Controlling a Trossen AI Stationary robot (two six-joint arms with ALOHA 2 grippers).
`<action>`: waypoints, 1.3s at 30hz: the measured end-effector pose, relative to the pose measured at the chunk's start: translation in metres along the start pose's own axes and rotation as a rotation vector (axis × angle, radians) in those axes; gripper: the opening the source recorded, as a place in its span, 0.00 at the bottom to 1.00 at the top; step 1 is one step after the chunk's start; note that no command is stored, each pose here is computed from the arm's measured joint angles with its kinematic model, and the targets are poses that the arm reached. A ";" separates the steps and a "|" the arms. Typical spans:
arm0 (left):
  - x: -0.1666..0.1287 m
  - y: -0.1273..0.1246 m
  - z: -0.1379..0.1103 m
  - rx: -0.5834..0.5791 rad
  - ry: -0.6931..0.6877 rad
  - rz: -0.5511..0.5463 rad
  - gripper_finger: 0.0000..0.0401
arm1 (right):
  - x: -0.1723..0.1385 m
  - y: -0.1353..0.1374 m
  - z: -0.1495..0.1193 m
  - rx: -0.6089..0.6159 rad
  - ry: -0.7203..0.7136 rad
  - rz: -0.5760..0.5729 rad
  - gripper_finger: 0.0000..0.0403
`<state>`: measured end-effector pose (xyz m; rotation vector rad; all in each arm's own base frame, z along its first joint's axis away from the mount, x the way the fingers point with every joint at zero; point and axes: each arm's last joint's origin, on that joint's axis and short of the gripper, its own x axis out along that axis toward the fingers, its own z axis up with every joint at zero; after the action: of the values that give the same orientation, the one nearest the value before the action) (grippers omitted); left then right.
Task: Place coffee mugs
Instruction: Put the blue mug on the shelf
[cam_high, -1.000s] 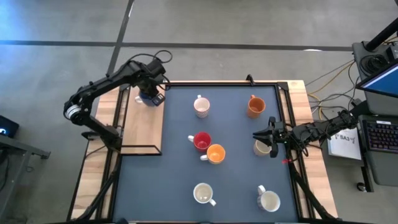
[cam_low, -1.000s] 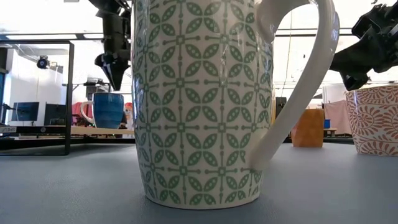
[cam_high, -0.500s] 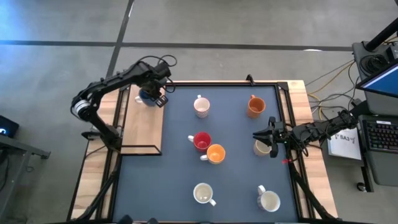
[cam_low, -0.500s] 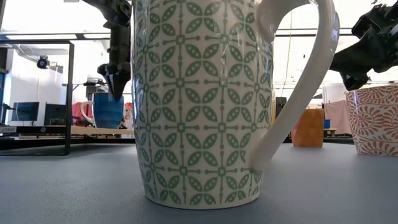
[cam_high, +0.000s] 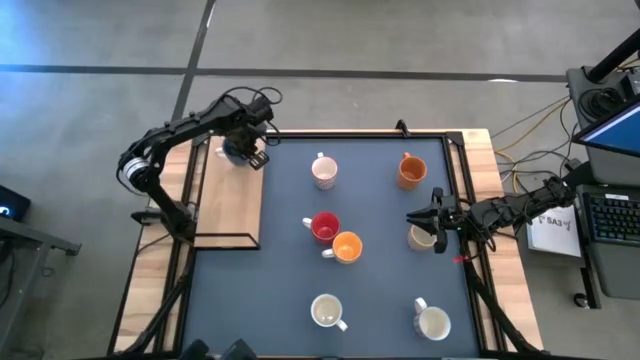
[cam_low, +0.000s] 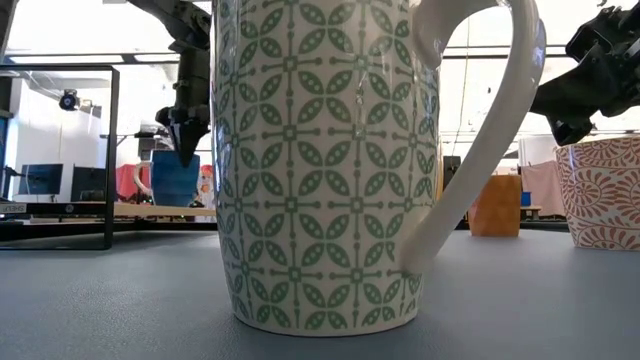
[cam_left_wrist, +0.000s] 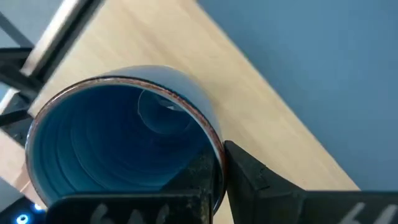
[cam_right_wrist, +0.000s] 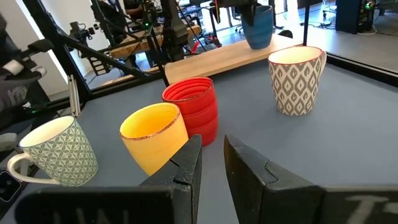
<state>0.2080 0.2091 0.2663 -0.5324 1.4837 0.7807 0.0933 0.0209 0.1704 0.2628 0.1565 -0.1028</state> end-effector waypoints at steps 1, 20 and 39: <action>-0.001 0.005 0.001 -0.023 -0.002 0.007 0.01 | 0.000 0.000 0.000 0.000 0.000 0.000 0.14; 0.006 0.064 -0.005 -0.264 0.029 0.027 0.01 | 0.000 0.000 0.000 0.000 0.000 0.000 0.14; 0.007 0.073 -0.009 -0.294 0.048 0.027 0.02 | 0.000 0.000 0.000 0.000 0.000 0.000 0.14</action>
<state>0.1478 0.2515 0.2698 -0.7577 1.4304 1.0214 0.0933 0.0209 0.1703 0.2627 0.1568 -0.1028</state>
